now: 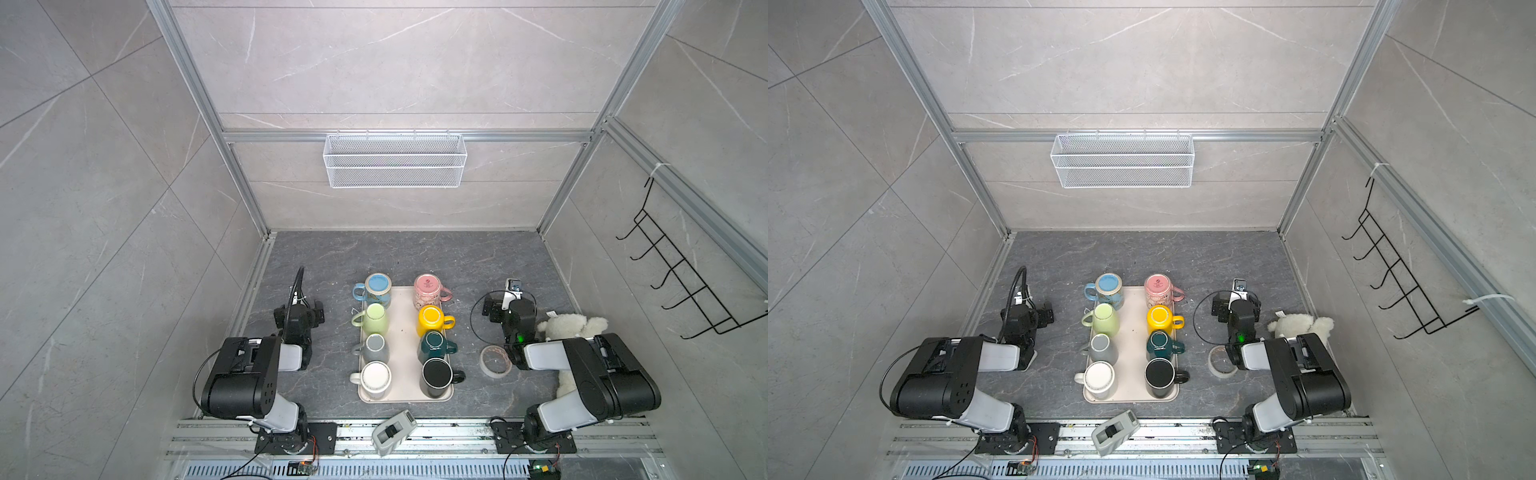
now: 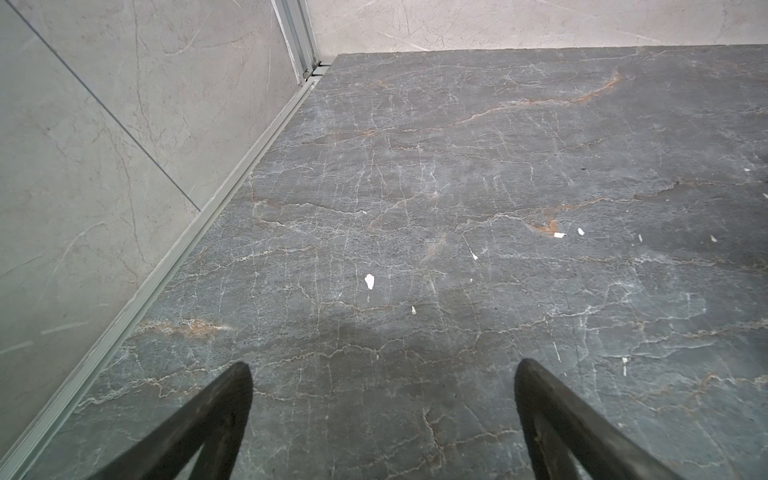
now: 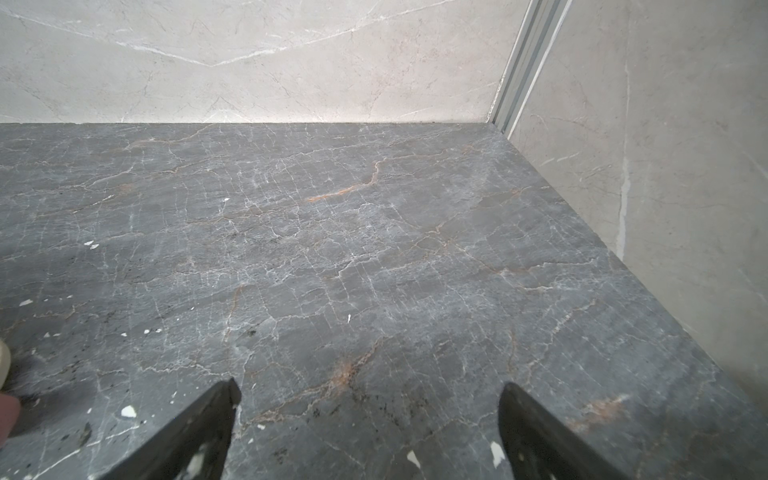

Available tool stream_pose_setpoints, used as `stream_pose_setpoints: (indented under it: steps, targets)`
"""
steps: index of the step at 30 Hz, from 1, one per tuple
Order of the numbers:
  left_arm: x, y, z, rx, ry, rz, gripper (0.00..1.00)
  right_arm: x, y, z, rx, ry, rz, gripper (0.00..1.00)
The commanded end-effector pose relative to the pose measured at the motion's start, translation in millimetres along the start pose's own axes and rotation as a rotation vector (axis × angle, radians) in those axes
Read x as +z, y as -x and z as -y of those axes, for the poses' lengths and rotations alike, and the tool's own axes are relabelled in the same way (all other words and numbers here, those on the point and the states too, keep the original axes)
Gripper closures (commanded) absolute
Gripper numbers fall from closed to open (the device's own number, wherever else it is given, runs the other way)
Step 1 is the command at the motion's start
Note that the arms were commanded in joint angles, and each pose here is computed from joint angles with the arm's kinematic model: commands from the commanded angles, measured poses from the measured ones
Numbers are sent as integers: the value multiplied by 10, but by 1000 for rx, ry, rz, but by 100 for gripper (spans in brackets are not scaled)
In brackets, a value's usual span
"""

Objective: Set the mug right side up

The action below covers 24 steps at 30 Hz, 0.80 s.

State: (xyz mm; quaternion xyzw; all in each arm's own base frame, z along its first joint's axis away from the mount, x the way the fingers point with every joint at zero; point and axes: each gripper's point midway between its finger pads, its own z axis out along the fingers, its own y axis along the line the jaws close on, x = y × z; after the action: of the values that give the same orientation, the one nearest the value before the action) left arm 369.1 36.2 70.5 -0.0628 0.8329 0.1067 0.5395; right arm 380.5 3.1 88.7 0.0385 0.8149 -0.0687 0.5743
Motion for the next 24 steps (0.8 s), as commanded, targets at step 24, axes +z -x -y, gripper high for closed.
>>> stream_pose_setpoints:
  steps: [24]
  targets:
    - [-907, 1518, -93, -309, -110, 66, 17, -583, 1166, -15, 145, -29, -148, 3]
